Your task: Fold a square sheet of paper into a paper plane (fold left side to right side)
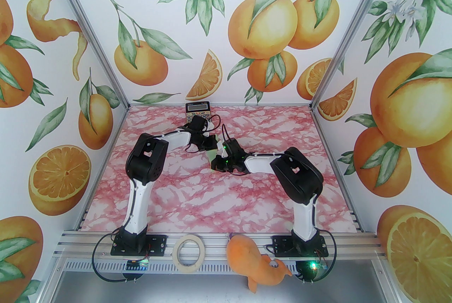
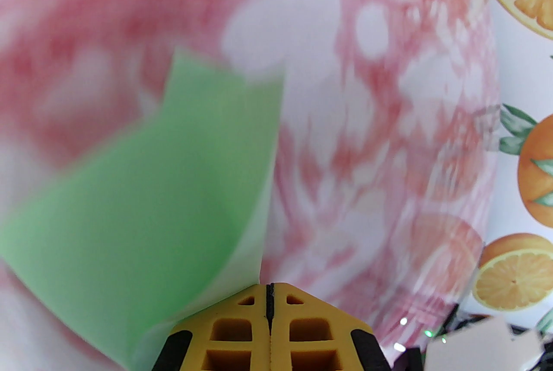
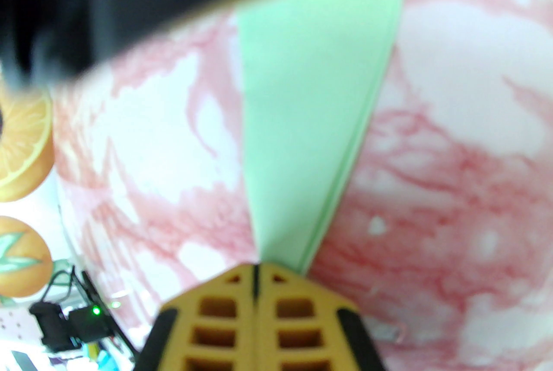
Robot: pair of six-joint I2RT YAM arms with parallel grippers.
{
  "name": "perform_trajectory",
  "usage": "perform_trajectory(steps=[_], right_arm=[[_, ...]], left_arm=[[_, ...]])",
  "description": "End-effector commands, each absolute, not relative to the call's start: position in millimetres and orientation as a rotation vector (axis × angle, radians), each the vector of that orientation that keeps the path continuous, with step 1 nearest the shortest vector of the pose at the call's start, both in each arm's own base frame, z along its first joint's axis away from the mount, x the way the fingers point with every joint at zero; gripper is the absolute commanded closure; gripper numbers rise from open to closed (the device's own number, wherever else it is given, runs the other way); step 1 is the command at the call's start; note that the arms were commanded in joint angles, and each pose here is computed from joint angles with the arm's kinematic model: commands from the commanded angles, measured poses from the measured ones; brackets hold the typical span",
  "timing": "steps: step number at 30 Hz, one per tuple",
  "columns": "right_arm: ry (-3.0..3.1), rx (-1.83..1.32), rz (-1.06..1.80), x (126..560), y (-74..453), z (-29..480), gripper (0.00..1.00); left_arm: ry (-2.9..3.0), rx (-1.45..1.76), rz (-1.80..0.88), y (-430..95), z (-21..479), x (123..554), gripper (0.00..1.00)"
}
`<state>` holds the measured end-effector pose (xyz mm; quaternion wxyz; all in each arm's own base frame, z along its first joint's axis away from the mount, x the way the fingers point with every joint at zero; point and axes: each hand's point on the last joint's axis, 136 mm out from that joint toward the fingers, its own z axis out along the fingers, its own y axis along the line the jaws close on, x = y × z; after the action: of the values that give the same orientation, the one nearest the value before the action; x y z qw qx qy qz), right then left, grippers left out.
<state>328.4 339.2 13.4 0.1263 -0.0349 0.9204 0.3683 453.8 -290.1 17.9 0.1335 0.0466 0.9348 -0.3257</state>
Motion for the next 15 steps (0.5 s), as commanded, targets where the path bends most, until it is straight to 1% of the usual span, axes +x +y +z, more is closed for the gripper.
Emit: perform_trajectory(steps=[1,15], right_arm=[[3.043,-0.079,0.915,252,306,-49,1.00],[3.055,-0.072,0.910,244,302,-51,1.00]], left_arm=[[2.637,0.091,-0.742,-257,7,503,0.95],[2.611,0.079,-0.700,-248,4,547,0.95]])
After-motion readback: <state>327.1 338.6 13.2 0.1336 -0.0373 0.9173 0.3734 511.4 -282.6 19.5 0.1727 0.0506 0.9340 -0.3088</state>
